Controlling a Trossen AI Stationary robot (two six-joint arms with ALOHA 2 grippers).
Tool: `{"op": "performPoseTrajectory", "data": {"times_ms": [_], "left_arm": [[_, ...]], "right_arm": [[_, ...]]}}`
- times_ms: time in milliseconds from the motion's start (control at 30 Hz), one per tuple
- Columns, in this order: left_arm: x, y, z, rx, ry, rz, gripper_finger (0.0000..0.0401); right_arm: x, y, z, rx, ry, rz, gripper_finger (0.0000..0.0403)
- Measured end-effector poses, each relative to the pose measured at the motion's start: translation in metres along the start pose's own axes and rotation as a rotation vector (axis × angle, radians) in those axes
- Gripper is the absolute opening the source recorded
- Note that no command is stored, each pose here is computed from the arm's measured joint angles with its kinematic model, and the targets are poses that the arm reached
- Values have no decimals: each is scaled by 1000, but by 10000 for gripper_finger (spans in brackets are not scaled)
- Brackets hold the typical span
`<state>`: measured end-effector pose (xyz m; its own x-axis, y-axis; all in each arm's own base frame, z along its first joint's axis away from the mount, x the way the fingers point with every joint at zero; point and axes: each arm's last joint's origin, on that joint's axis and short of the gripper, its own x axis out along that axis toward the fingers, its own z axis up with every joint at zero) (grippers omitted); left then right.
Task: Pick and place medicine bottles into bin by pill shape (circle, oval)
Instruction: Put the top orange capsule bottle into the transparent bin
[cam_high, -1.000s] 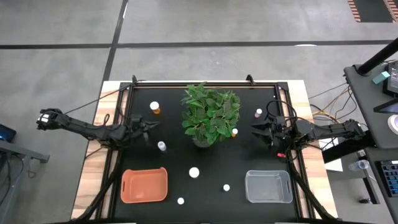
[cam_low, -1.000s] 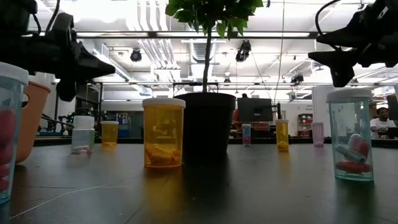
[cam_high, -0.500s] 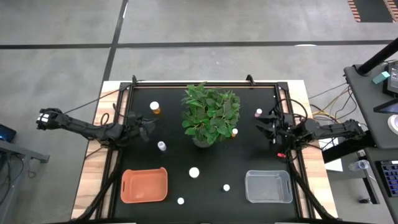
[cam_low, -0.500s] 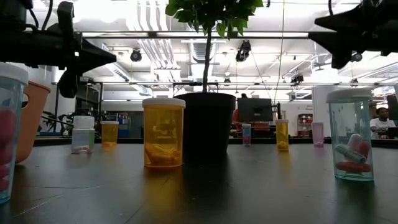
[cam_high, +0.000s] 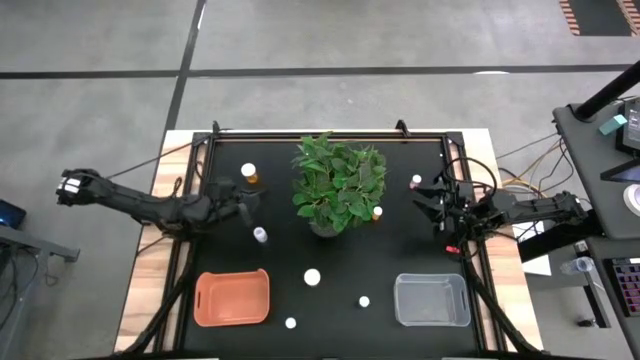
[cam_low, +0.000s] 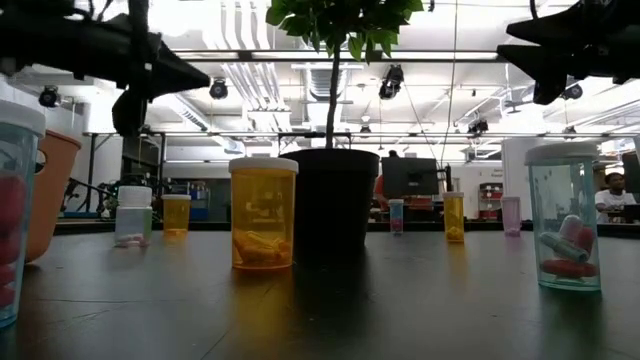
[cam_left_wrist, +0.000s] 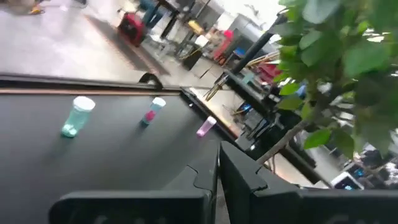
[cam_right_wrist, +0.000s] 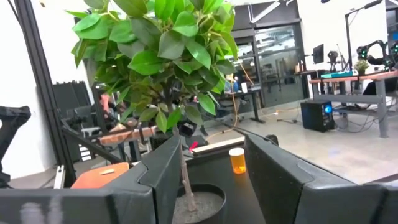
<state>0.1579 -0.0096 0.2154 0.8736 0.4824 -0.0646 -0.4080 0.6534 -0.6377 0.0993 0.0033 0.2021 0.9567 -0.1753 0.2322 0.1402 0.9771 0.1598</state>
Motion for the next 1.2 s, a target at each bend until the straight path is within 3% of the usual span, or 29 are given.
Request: {"op": "performPoseTrajectory", "data": {"times_ms": [333, 500, 767, 933, 1200], "left_arm": [[7, 7, 40, 38, 214, 464, 1], [19, 17, 58, 38, 287, 621, 1], [48, 47, 75, 138, 378, 808, 8], [63, 58, 80, 179, 449, 847, 60], [82, 72, 68, 201, 552, 910, 211]], "right_arm": [[0, 0, 0, 0, 0, 0, 166], [0, 0, 1, 0, -1, 1, 166], [0, 0, -1, -4, 13, -1, 166], [0, 0, -1, -4, 12, -1, 166], [0, 0, -2, -14, 22, -2, 166]]}}
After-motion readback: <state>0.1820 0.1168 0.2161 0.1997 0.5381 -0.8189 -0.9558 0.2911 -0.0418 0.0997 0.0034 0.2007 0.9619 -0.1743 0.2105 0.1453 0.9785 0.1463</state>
